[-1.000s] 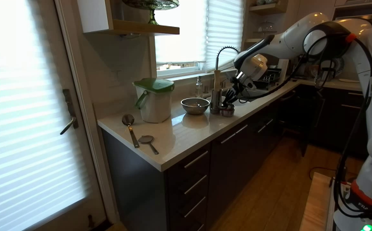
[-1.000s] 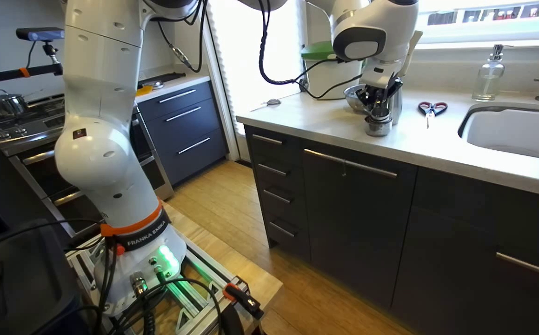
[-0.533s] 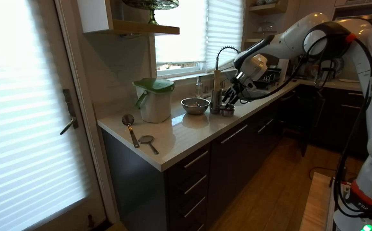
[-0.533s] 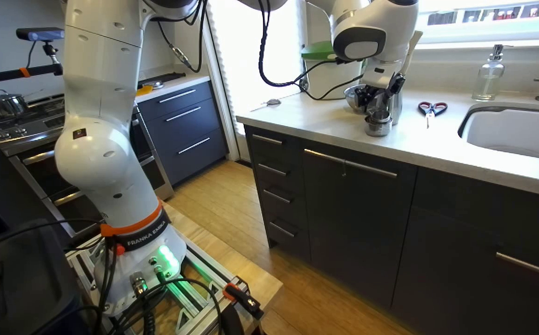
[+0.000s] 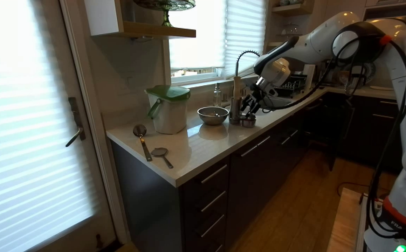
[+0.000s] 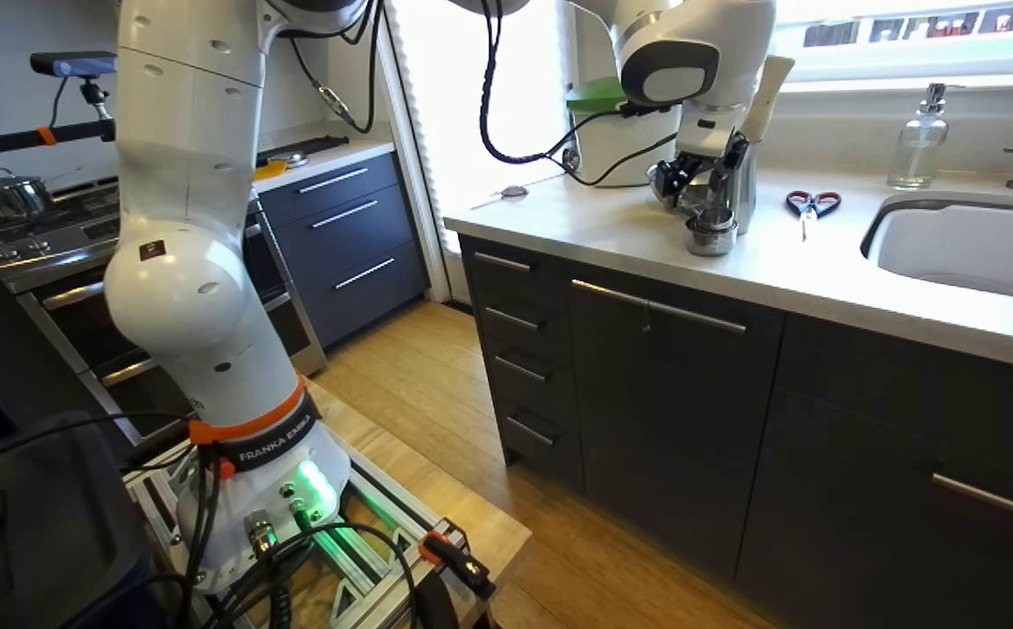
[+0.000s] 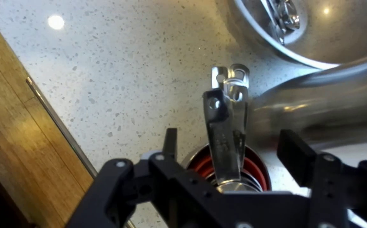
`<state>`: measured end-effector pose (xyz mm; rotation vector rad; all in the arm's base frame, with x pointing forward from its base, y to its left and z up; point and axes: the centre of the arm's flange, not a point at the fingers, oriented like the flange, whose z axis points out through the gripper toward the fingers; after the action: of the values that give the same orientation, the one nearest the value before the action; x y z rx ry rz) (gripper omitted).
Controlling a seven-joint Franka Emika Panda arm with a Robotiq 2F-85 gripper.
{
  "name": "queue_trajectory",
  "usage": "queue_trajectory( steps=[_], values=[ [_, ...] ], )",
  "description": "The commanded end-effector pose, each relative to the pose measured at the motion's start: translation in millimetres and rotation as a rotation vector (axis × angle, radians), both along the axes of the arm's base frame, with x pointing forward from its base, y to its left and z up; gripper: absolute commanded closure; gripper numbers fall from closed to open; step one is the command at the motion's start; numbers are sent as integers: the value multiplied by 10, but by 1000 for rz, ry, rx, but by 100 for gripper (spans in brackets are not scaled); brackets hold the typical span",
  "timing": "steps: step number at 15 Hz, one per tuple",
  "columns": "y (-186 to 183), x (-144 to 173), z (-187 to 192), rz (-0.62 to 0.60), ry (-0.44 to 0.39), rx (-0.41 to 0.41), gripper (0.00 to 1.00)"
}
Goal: Put the measuring cup onto the other measuring cups
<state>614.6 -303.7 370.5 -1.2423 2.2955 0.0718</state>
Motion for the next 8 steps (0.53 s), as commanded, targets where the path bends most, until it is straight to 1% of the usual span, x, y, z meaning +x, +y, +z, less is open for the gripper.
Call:
queue_trajectory(
  steps=[1,5,6,7,8],
  values=[
    [167,40,28,42,48,-22,20],
    [274,131,-8,12,68,-75,27],
    [302,152,-14,14,73,-77,31],
    [329,177,-23,11,80,-92,38],
    [347,196,-27,4,82,-104,40]
  ],
)
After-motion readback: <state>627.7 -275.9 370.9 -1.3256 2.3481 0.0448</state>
